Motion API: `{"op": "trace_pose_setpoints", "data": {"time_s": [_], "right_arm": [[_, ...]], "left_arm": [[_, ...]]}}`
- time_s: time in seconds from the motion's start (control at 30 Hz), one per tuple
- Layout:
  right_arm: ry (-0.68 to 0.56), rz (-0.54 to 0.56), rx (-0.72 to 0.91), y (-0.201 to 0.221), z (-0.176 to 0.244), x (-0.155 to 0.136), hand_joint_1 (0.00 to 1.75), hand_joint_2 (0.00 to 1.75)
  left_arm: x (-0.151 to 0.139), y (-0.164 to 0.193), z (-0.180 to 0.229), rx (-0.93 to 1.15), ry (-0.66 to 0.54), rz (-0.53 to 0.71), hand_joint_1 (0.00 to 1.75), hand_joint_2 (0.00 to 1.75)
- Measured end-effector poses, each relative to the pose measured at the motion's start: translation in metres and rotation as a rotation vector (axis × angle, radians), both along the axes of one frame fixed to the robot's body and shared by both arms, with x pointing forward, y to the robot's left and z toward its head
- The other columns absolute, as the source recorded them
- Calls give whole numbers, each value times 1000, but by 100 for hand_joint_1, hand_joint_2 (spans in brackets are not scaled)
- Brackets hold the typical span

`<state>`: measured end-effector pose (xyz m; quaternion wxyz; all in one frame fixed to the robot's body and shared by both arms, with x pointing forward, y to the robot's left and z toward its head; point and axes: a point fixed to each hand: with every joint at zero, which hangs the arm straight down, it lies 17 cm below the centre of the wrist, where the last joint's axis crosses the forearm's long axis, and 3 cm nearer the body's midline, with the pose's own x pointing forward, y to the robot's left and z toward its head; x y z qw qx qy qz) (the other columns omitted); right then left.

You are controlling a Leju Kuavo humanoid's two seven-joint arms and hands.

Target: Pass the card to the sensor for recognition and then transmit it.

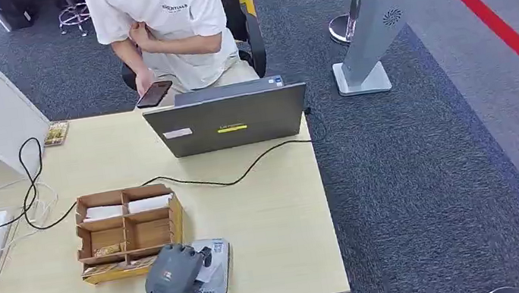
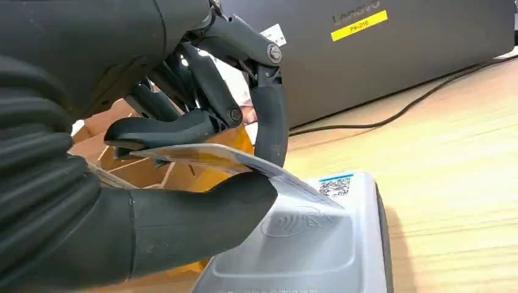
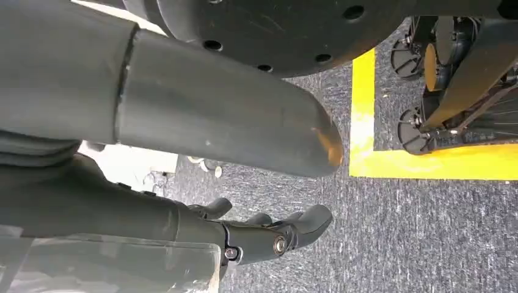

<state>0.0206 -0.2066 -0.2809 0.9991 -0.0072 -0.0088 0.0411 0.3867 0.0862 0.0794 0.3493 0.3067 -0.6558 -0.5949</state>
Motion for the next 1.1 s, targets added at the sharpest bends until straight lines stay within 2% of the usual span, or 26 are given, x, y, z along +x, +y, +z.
{"op": "trace_pose_setpoints", "data": {"time_s": [0.7,0.93,1.1], "right_arm": [[-7,1,1,0,0,1,0,0],[-13,10,11,2,0,2,0,0],[-6,17,16,2,0,0,0,0]], "left_arm": [[12,2,12,-7,-18,11,175,175],[15,-2,-4,-33,180,-62,175,175],[25,8,-9,-11,207,-62,175,175]]}}
